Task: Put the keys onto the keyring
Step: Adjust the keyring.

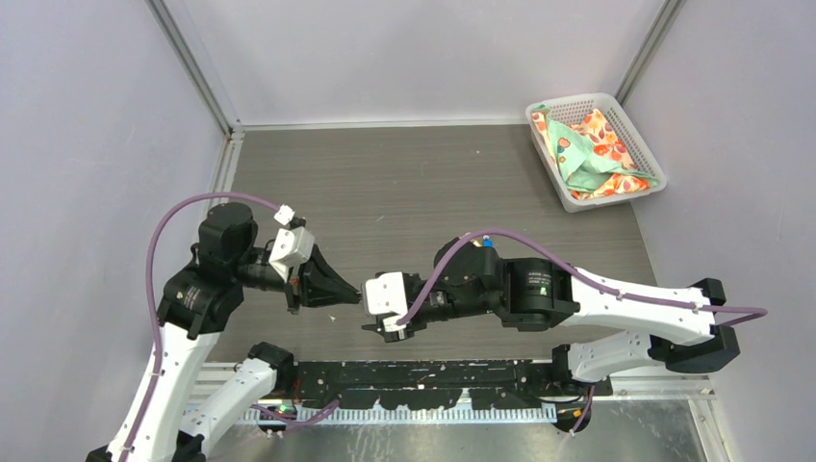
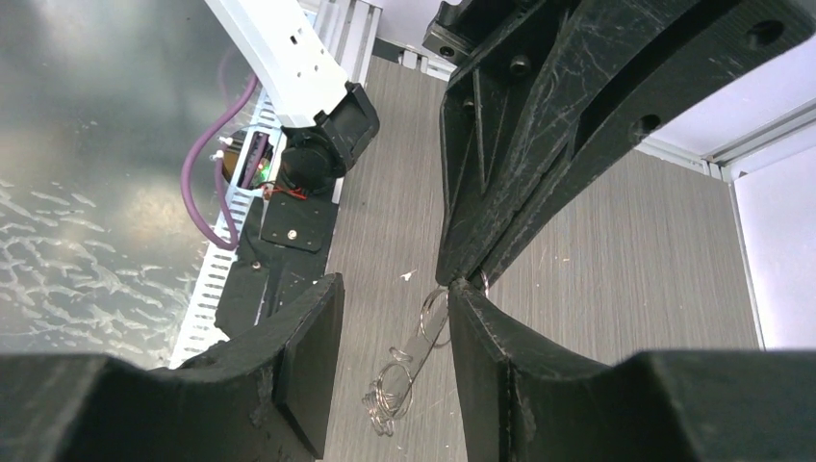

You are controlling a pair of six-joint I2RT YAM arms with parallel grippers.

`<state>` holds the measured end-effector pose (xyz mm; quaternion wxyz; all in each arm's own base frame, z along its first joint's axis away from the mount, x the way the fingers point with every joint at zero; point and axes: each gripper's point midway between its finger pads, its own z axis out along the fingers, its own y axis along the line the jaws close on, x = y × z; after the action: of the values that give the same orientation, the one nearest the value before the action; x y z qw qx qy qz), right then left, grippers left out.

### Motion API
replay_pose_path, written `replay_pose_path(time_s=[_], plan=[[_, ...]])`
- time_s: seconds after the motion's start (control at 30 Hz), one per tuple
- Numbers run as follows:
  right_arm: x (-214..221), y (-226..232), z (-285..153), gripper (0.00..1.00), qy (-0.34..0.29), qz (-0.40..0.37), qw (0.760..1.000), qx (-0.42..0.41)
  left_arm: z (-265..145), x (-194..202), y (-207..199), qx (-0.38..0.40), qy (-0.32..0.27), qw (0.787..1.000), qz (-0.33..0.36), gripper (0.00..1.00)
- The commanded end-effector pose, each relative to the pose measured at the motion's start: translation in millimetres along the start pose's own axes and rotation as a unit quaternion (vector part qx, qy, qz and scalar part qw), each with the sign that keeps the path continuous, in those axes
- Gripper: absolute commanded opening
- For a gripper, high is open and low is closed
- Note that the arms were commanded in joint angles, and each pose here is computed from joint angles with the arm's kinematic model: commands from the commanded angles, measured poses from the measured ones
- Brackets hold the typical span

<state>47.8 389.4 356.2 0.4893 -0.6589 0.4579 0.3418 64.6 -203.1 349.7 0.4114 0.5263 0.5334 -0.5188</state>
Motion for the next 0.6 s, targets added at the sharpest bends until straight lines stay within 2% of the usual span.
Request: replay_pose_path(time_s=[0.0,0.37,0.57], plan=[[-8,-20,2,0.49,-0.002,-0.018,0.999,0.038,-2,-14,-18,0.036,-0.015,0.999,0.001,0.01],[15,-16,-3,0.43,0.052,-0.031,0.998,0.027,1,-17,-18,0.044,-0.026,0.997,-0.049,0.01],[13,1,-14,0.38,0.051,-0.016,0.999,-0.012,2,-17,-13,0.03,-0.028,0.998,-0.057,0.0]])
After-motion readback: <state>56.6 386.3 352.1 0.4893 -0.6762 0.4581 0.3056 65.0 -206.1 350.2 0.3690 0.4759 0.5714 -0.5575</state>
